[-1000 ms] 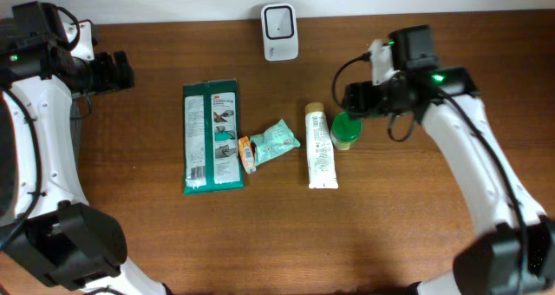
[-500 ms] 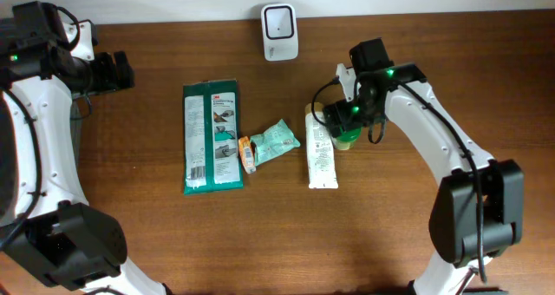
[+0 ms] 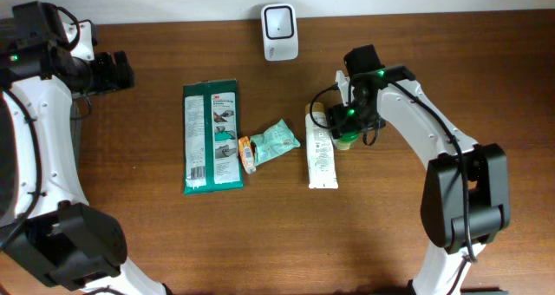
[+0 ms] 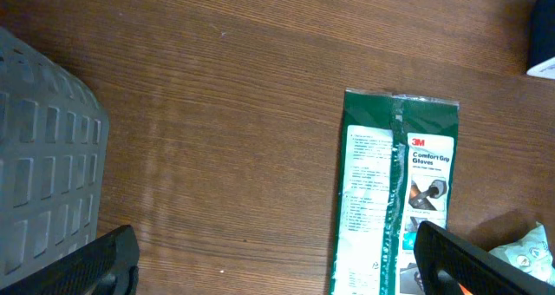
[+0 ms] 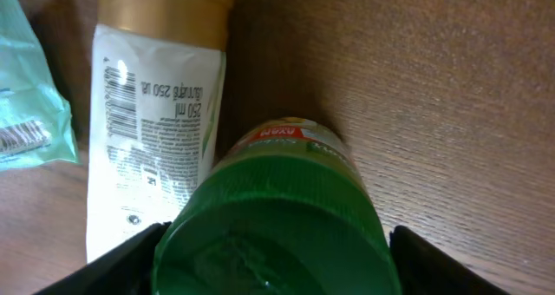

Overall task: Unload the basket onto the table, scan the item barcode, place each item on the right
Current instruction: 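Move the right gripper over the green-lidded jar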

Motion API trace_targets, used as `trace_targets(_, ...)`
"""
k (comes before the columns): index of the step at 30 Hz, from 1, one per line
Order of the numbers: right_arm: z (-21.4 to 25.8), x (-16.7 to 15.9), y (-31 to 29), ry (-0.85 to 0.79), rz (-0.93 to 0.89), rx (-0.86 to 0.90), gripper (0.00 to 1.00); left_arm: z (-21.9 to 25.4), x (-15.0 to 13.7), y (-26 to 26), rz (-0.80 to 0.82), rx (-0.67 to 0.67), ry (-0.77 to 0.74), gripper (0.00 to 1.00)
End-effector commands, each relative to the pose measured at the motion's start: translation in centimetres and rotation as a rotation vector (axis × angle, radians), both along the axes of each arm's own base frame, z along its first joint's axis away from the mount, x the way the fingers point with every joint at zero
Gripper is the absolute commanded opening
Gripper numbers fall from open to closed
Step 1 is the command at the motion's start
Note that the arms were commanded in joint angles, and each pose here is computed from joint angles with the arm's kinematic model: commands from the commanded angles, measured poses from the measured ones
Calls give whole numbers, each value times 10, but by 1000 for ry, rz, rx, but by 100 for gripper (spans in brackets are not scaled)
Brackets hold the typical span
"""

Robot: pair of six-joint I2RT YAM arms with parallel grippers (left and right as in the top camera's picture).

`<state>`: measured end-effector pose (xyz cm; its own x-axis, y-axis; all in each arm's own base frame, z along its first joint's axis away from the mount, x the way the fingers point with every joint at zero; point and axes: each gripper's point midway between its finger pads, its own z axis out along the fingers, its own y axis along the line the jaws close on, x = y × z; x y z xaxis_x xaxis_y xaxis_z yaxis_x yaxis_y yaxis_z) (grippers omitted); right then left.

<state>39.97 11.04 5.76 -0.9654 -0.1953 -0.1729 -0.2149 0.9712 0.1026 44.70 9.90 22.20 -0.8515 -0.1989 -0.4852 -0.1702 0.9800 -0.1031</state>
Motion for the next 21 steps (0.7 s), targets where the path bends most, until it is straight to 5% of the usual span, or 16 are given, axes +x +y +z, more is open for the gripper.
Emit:
trace_targets(1, -1, 3, 1, 24, -168, 26, 68, 5, 0, 1, -14, 16, -12, 99)
trace_targets(7, 28, -1, 0, 25, -178, 29, 62, 5, 0, 1, -14, 16, -12, 99)
trace_targets(19, 44, -6, 2, -102, 721, -85, 64, 5, 0, 1, -14, 16, -12, 99)
trace_targets(21, 43, -6, 2, -122, 869, -110, 72, 5, 0, 1, -14, 16, -12, 99)
